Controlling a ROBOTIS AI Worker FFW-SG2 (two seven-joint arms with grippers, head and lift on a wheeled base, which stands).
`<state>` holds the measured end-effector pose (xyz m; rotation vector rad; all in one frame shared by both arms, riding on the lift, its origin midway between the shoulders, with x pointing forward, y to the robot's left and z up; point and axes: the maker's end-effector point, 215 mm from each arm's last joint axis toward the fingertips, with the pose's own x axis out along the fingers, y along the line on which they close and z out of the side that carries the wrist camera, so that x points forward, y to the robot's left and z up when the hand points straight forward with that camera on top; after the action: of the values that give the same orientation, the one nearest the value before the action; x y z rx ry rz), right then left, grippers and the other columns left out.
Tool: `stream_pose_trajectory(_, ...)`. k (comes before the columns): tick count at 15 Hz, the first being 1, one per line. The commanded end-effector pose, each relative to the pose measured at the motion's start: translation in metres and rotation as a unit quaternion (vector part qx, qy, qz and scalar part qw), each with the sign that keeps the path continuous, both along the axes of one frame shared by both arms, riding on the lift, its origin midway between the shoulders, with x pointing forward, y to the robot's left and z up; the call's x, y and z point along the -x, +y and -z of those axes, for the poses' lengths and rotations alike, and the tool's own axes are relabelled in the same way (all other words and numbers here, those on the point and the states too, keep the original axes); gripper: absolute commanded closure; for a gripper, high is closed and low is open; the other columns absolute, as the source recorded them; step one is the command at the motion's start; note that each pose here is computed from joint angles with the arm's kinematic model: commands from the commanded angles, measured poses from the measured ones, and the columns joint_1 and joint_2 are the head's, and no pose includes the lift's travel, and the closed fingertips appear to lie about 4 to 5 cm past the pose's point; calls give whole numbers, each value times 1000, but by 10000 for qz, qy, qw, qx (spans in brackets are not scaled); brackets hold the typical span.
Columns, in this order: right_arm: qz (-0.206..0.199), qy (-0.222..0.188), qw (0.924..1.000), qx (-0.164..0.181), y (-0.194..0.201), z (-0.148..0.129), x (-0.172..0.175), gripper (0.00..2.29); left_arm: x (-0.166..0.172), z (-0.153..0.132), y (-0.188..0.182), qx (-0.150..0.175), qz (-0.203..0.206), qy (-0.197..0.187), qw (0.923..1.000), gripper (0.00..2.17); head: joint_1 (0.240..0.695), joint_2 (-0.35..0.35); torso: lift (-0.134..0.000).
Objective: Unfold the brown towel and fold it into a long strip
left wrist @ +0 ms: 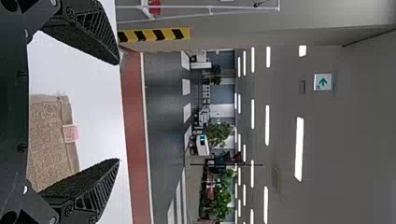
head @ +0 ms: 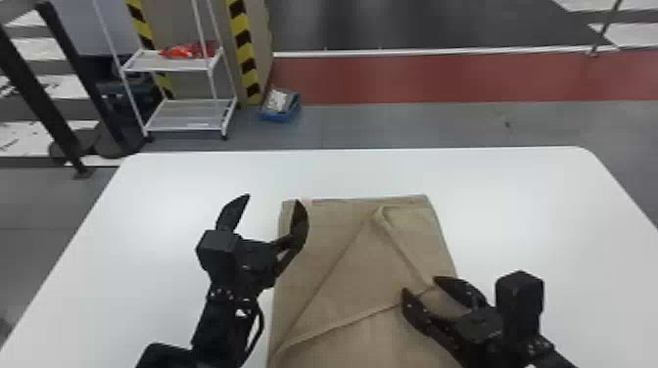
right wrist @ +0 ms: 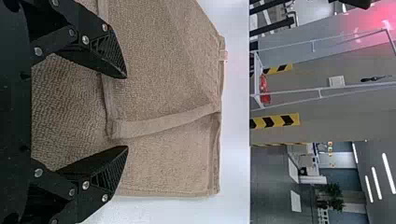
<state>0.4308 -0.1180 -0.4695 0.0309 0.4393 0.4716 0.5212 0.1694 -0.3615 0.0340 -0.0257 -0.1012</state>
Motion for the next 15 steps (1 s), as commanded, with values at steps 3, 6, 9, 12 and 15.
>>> stream_pose_trajectory(3, -17, -3, 10000, 1, 2, -3, 1, 407, 0, 5, -1, -11, 2, 47, 10000, 151, 695, 60, -122)
stream_pose_trajectory(6, -9, -20, 10000, 6, 2, -4, -2, 485, 1, 9, 0, -16, 1, 85, 10000, 151, 695, 62, -122)
stream_pose_trajectory(9, -12, -12, 10000, 0, 3, -5, -4, 653, 0, 9, 0, -23, -6, 76, 10000, 151, 695, 63, -122)
stream_pose_trajectory(12, -13, 58, 10000, 9, 3, -2, -4, 677, 0, 9, 0, -46, -2, 74, 10000, 151, 695, 63, -122)
stream_pose_trajectory(15, -2, -43, 10000, -39, 3, -12, -8, 799, 0, 9, 1, -48, -18, 72, 10000, 151, 695, 65, -122)
